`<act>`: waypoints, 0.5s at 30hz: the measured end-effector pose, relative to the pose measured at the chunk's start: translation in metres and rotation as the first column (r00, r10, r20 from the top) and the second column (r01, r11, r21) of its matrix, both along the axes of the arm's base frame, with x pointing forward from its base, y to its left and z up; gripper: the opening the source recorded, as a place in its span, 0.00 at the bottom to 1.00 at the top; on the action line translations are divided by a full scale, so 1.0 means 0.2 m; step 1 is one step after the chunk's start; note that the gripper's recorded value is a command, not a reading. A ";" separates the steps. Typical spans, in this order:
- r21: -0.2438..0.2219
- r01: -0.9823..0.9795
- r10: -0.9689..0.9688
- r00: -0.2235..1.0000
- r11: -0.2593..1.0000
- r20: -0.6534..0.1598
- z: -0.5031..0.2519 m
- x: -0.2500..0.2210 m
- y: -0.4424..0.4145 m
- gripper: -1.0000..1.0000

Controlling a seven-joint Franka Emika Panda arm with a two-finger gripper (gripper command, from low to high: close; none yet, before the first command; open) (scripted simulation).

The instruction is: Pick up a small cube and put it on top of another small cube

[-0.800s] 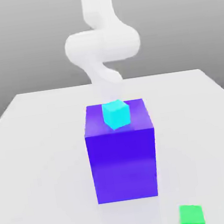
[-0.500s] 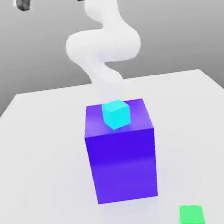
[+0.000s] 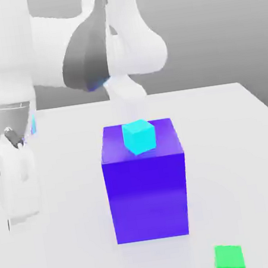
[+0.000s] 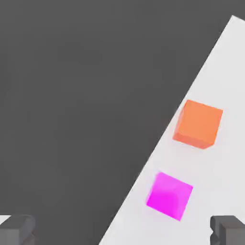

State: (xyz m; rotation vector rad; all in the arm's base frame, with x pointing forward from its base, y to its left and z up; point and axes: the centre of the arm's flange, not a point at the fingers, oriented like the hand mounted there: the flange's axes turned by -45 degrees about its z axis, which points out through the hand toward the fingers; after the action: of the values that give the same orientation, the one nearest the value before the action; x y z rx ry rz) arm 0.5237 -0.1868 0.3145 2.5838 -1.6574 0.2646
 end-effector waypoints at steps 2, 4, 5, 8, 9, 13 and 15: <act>0.039 0.080 -0.079 0.997 0.996 -0.027 -0.17 -0.02 -0.05 0.50; 0.077 0.162 -0.158 0.986 0.984 -0.055 -0.33 -0.04 -0.11 0.50; 0.096 0.204 -0.198 0.978 0.974 -0.070 -0.41 -0.06 -0.13 0.50; 0.137 0.296 -0.283 0.953 0.945 -0.104 -0.64 -0.09 -0.18 0.50; 0.141 0.305 -0.291 0.951 0.942 -0.107 -0.72 -0.10 -0.18 0.50; 0.143 0.311 -0.297 0.948 0.939 -0.111 -0.92 -0.10 -0.18 0.00; 0.143 0.311 -0.297 0.948 0.940 -0.110 -0.92 -0.10 -0.18 0.00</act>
State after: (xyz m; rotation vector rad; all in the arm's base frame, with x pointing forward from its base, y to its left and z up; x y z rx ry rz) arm 0.5032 -0.2235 0.1314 2.3492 -2.0868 0.0020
